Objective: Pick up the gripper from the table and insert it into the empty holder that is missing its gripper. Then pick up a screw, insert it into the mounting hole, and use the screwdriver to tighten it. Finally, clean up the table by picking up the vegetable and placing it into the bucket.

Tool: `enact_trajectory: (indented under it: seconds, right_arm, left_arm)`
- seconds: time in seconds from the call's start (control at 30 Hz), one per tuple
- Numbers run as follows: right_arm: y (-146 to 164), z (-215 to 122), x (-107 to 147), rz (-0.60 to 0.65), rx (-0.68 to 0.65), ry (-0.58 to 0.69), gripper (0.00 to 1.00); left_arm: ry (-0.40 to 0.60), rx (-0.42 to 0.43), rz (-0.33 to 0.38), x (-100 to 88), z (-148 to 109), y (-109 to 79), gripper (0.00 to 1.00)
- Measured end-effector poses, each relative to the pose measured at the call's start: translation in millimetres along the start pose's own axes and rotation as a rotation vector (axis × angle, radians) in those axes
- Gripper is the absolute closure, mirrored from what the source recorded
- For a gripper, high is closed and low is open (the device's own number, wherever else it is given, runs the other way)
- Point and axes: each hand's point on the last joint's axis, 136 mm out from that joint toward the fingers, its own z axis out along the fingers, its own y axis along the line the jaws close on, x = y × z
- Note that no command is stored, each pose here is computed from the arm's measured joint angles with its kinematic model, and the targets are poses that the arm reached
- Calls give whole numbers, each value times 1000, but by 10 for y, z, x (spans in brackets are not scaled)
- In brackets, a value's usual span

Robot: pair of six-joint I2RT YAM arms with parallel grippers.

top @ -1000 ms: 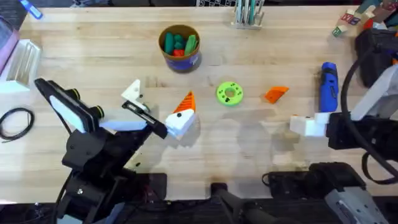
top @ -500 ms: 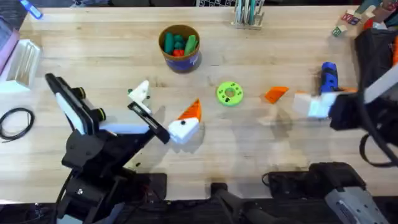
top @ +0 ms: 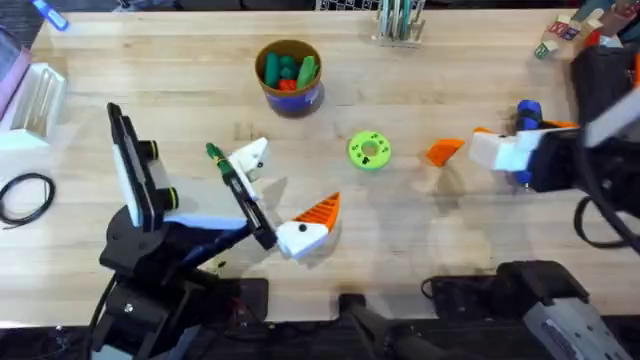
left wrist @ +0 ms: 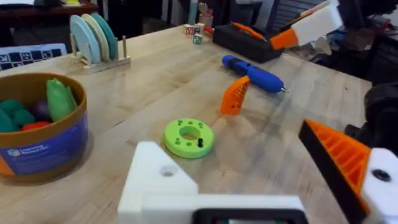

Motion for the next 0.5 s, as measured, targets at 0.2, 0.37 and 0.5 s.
enact_trajectory:
  seconds: [0.2,0.37,0.5]
  right_arm:
    - [6,313,236,-44,-22,289,10]
    - [68,523,253,-176,-78,462,10]
    - [127,731,220,-263,-117,511,35]
  left_arm:
    - [2,14,1,3,0,-25,14]
    - [3,19,1,5,0,-32,14]
    - [3,20,1,5,0,-35,14]
